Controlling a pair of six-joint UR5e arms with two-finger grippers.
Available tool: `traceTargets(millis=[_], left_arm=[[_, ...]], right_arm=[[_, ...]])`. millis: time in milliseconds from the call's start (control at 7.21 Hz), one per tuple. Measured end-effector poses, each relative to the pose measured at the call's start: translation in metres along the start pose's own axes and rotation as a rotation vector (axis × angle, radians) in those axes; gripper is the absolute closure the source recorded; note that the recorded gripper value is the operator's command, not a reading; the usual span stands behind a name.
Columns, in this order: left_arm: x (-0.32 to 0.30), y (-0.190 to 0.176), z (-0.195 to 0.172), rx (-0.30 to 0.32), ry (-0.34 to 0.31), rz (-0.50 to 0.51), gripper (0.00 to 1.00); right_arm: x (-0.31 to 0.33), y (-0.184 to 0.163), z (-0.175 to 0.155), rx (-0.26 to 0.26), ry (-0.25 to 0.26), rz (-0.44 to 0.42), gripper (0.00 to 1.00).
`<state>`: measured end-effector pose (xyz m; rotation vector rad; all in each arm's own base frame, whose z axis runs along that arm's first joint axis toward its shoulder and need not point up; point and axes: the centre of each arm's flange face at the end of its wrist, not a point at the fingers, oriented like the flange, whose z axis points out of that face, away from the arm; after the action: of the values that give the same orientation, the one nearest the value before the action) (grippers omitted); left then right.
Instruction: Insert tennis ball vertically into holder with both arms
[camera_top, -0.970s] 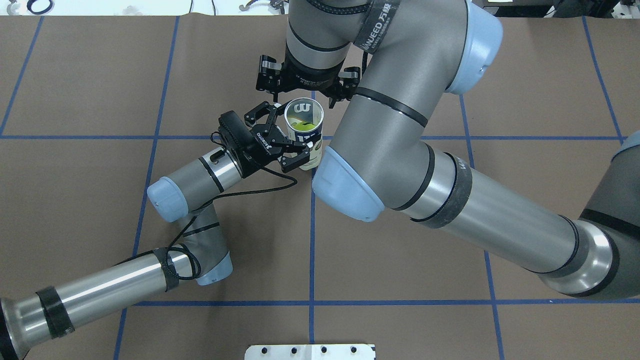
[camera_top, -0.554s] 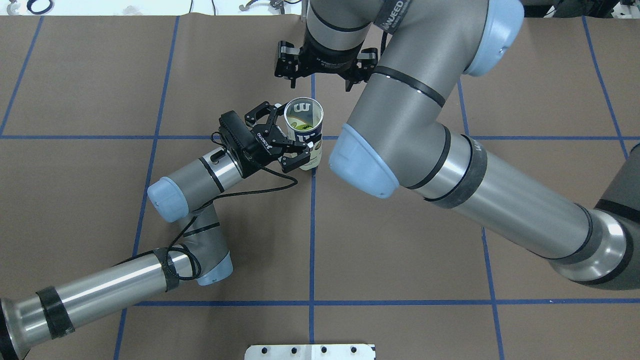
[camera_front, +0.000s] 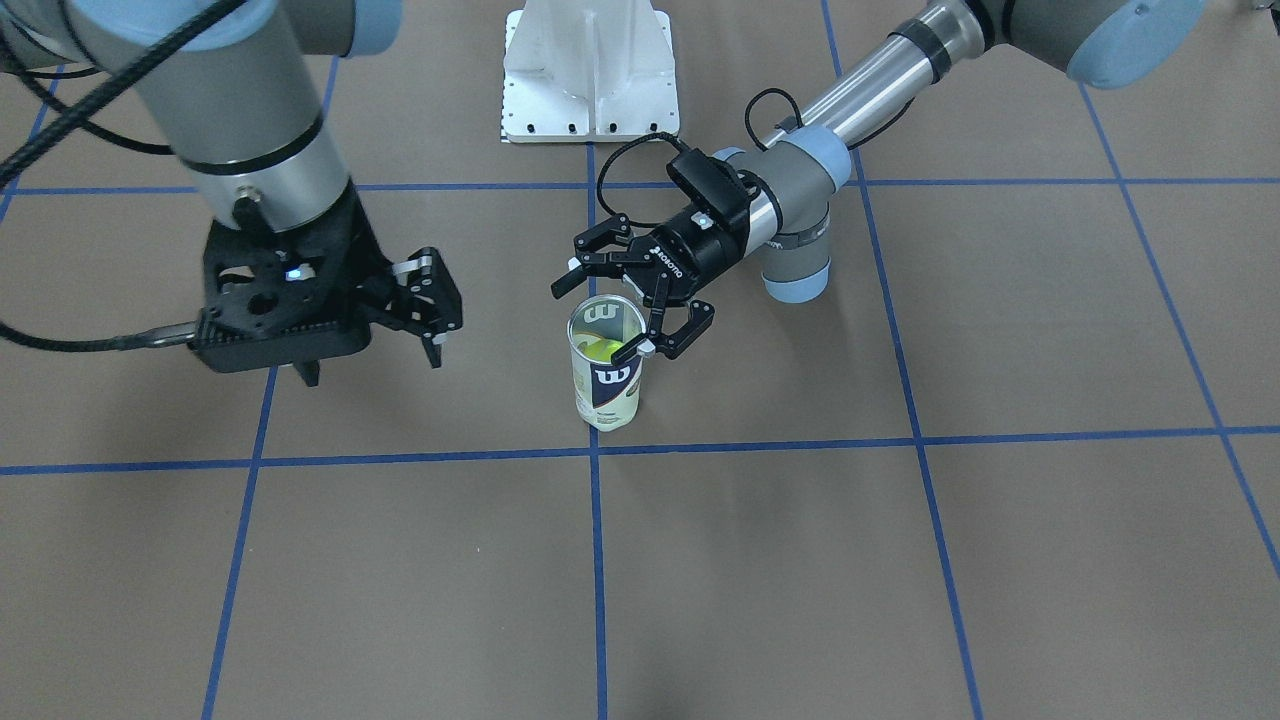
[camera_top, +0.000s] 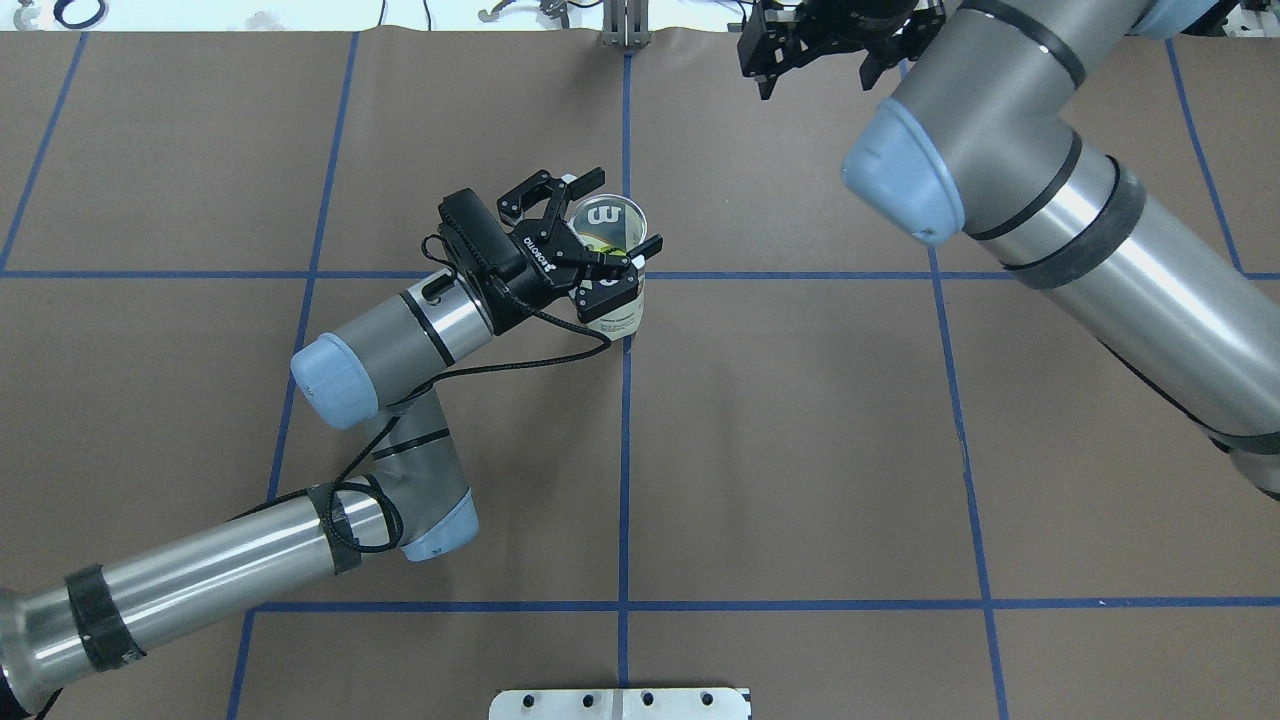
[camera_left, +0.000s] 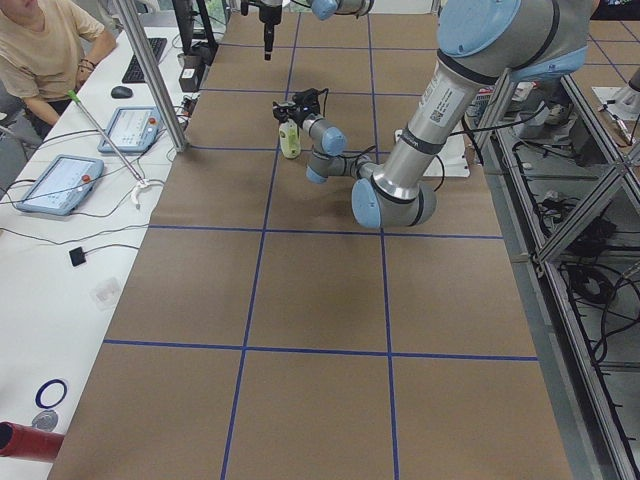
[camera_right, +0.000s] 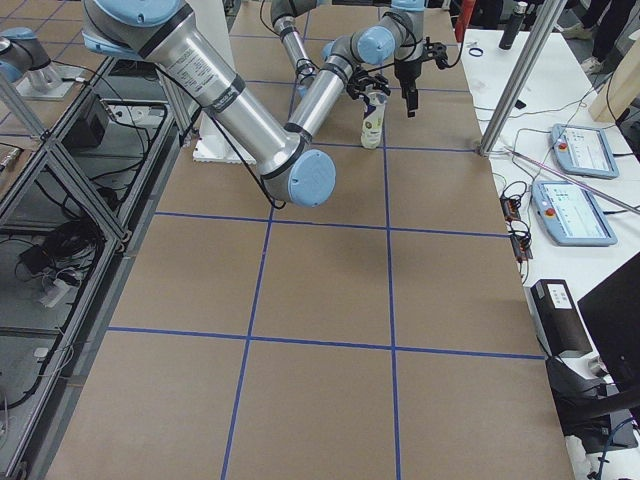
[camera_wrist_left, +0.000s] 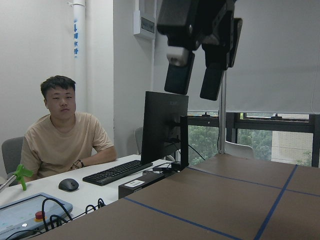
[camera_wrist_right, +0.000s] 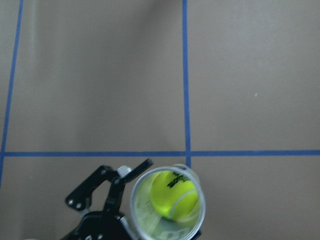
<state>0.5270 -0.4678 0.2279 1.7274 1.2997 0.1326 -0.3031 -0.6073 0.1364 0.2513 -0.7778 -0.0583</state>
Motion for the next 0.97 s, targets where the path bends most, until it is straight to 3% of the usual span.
traceTargets(millis=[277, 554, 693, 970], left_arm=[[-0.017, -0.016, -0.012, 0.019, -0.013, 0.012, 0.01], [-0.050, -0.032, -0.049, -0.020, -0.060, 0.049, 0.01], [-0.068, -0.048, -0.073, -0.072, -0.092, 0.078, 0.01], [-0.110, -0.093, -0.120, -0.252, -0.162, 0.147, 0.01]], right_arm=[[0.094, -0.015, 0.003, -0.032, 0.016, -0.065, 0.02], [0.230, -0.002, 0.014, -0.056, 0.016, -0.113, 0.02], [0.294, 0.017, 0.023, -0.073, 0.027, -0.131, 0.02], [0.412, 0.063, 0.031, -0.119, 0.058, -0.154, 0.02]])
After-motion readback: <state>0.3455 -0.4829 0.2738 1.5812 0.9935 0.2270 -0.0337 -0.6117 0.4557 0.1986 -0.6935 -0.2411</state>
